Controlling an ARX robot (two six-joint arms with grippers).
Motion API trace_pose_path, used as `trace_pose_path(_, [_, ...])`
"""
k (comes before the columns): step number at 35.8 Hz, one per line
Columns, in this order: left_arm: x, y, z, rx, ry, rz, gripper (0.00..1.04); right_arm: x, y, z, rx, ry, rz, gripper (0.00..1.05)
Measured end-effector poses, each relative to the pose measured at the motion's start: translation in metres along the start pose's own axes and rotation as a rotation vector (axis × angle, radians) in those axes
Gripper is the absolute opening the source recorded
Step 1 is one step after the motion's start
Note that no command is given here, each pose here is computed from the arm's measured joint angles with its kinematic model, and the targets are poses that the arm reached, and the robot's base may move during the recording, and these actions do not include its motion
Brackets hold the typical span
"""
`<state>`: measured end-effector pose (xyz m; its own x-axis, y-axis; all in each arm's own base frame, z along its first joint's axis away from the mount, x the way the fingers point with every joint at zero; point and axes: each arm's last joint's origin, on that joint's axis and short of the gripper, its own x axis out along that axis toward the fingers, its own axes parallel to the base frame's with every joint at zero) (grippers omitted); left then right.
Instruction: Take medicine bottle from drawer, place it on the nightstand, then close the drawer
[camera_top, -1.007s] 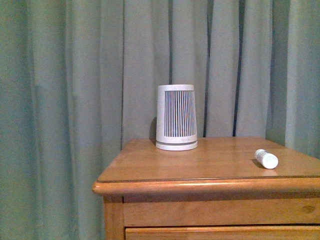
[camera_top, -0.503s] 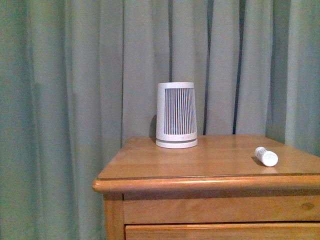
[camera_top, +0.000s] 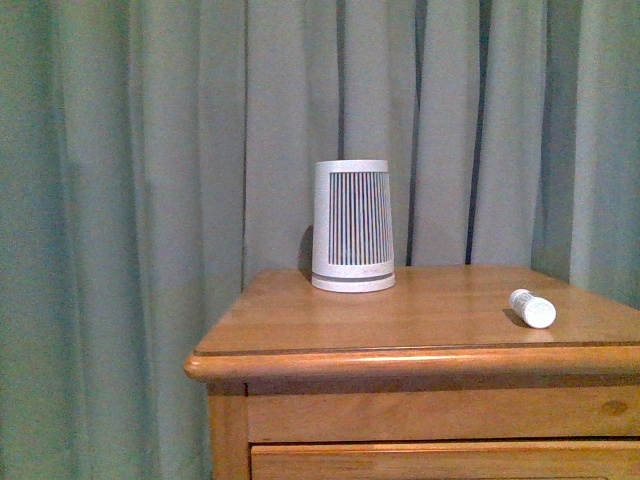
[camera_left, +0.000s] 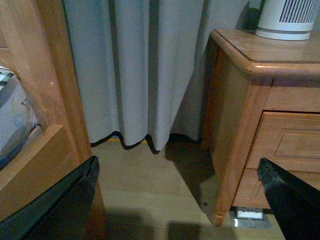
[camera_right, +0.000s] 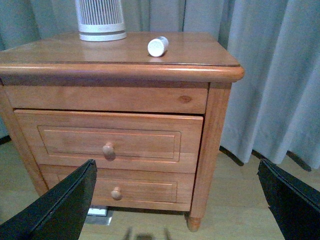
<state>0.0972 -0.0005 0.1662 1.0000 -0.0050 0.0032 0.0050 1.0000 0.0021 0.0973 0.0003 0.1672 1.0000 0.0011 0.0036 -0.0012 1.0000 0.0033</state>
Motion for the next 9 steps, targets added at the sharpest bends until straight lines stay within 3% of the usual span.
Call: trace_pose_path(9, [0.0, 0.0, 0.0, 0.0, 0.0, 0.0, 0.98, 0.0, 0.0, 0.0, 0.0, 0.0, 0.0, 0.98])
